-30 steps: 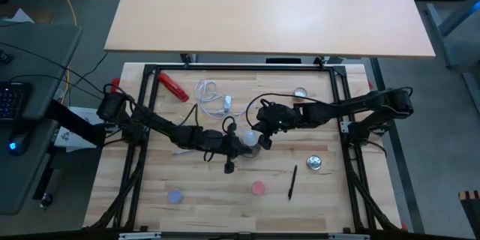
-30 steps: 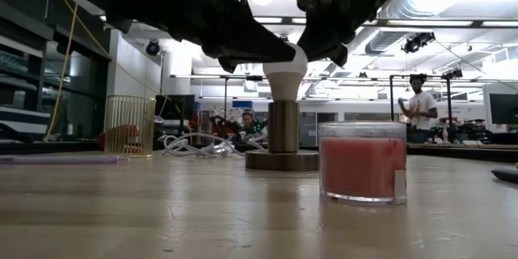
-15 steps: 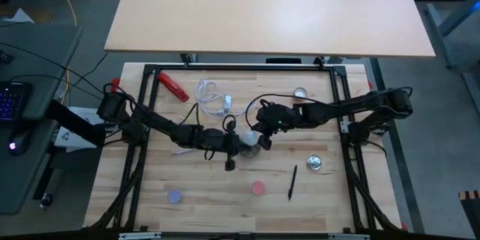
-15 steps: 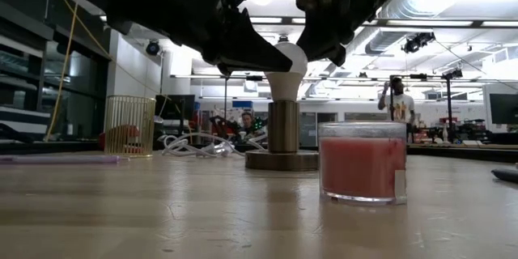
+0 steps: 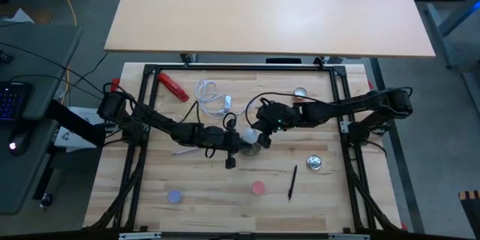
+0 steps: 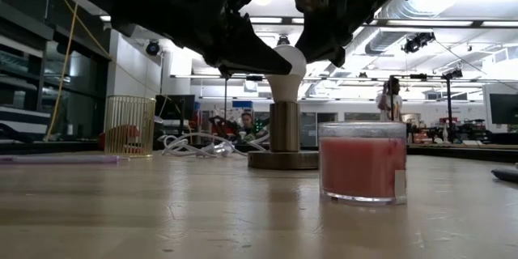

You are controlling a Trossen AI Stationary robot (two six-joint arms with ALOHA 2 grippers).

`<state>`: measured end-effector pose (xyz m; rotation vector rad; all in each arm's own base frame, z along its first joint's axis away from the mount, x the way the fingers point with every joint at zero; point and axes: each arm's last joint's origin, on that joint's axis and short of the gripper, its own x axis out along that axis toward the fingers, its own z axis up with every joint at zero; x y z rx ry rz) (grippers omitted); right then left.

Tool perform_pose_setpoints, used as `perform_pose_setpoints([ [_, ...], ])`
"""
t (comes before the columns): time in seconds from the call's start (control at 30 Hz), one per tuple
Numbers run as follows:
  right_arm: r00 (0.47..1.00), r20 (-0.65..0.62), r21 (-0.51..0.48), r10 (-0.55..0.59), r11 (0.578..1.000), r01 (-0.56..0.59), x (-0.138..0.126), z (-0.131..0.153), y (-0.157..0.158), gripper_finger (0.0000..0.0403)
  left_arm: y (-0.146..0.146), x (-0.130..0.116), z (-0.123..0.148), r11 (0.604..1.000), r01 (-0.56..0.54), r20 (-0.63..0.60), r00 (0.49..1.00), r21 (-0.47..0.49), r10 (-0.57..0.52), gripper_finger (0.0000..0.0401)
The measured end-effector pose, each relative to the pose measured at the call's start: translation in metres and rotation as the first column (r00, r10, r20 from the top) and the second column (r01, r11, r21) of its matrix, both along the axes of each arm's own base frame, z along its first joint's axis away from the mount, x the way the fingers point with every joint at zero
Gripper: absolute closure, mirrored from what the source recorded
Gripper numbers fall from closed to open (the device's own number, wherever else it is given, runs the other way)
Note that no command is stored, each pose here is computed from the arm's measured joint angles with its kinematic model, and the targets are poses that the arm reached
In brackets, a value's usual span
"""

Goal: Screw lightbulb

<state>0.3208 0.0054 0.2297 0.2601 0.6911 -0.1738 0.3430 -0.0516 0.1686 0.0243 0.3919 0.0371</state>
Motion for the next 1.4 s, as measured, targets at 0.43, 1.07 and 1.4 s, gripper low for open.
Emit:
perform_pose_setpoints([
  [0.43,1.000,-0.020,0.038,-0.021,0.999,0.022,-0.0017,-0.0013,0.0036,0.0403,0.0011,-0.0001,-0.0004,0.999,0.015,-0.008,1.000,0.050,-0.014,0.0401],
  [1.07,0.997,-0.076,0.052,-0.031,0.998,0.035,-0.0059,-0.0051,0.0100,0.0403,0.0063,0.0001,-0.0014,0.998,0.012,-0.022,1.000,0.068,-0.010,0.0401],
  [1.4,0.996,-0.074,0.075,-0.057,0.995,0.063,-0.0058,-0.0052,0.0100,0.0403,0.0088,0.0004,-0.0014,0.996,0.013,-0.024,1.000,0.088,-0.011,0.0401],
])
